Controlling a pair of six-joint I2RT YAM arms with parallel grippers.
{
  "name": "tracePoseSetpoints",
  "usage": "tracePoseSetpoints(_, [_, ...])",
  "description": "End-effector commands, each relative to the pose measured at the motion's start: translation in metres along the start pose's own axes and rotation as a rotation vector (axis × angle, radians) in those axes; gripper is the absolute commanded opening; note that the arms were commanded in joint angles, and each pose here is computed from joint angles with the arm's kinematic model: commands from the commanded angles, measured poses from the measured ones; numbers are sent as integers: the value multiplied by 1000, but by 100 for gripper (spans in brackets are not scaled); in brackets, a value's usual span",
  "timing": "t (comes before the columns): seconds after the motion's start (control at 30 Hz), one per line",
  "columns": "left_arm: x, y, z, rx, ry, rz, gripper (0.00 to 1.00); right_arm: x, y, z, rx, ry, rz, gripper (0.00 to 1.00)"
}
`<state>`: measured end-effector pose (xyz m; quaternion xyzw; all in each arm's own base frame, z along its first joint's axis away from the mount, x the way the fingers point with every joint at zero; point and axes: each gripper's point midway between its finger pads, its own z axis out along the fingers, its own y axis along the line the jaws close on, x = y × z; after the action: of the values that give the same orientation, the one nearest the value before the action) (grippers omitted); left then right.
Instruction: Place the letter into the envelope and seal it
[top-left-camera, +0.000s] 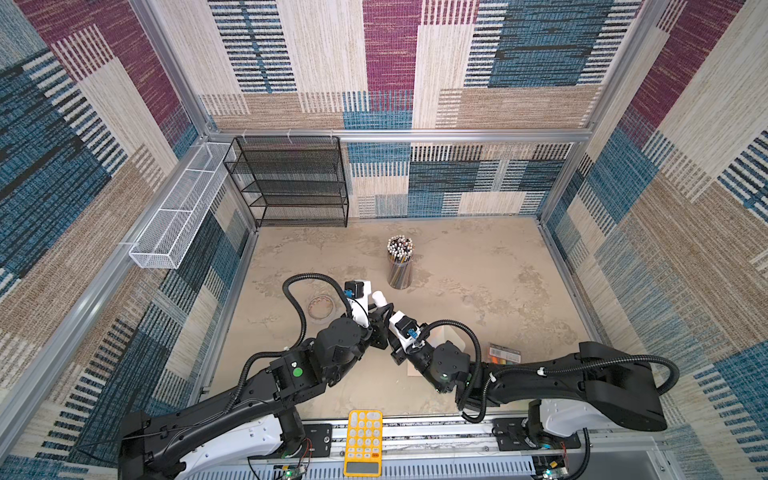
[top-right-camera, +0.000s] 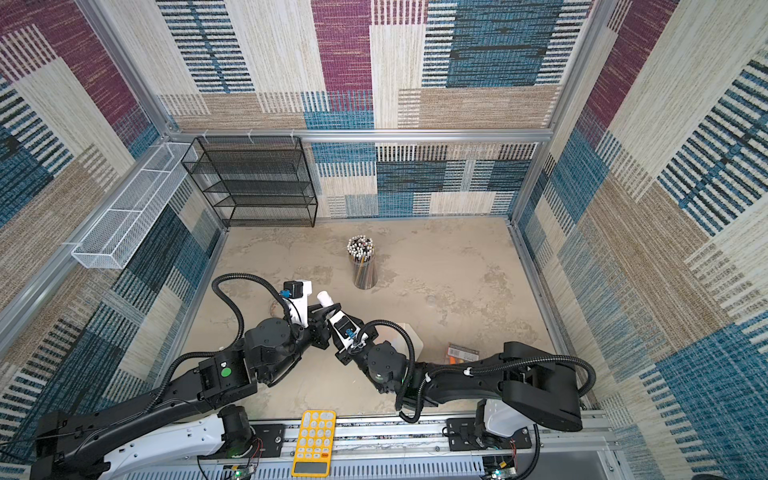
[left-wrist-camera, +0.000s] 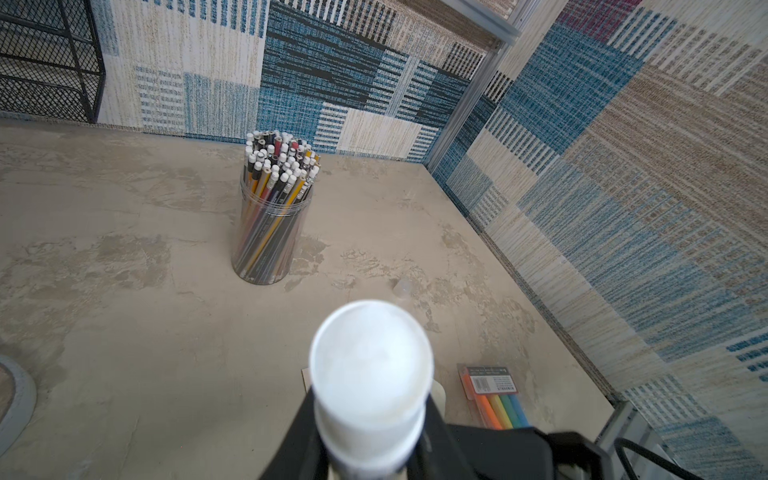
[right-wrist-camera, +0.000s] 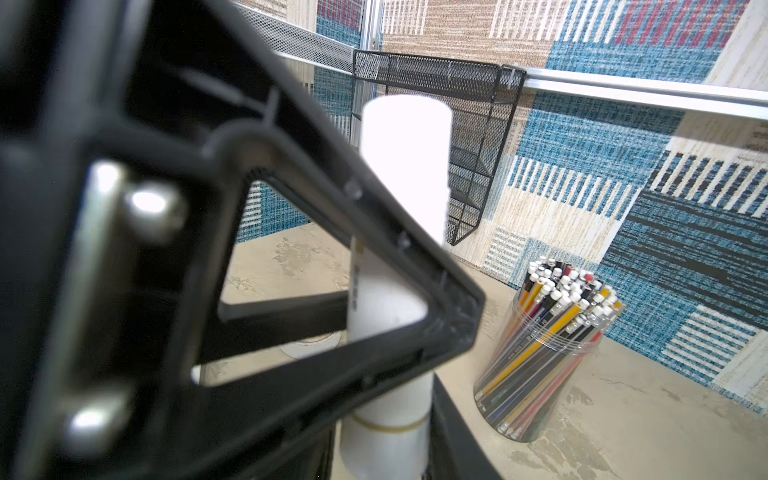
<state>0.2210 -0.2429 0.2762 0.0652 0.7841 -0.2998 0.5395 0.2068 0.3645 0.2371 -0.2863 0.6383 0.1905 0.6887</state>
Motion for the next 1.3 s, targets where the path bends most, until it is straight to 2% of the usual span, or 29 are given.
tracePoseSetpoints(0.0, [-4,-4,1,21,-20,-33,0,-12,-4,2,20,-38,54,34])
tracePoseSetpoints(0.27, [-5,-5,0,25,-21,-31,0,-9,-2,4,13,-25,60,30])
tracePoseSetpoints(0.4, [-6,-5,-1,25,-27,-30,0,-4,1,6,1,-8,64,43])
tracePoseSetpoints(0.5, [-8,-5,-2,27,-32,-29,0,0,3,7,-4,4,66,44])
tracePoseSetpoints(1.17, [3,-5,2,27,4,-19,0,-6,3,4,-31,-1,62,17])
tracePoseSetpoints(1.27, [7,-6,3,34,22,-18,0,-12,6,1,-63,-11,76,16])
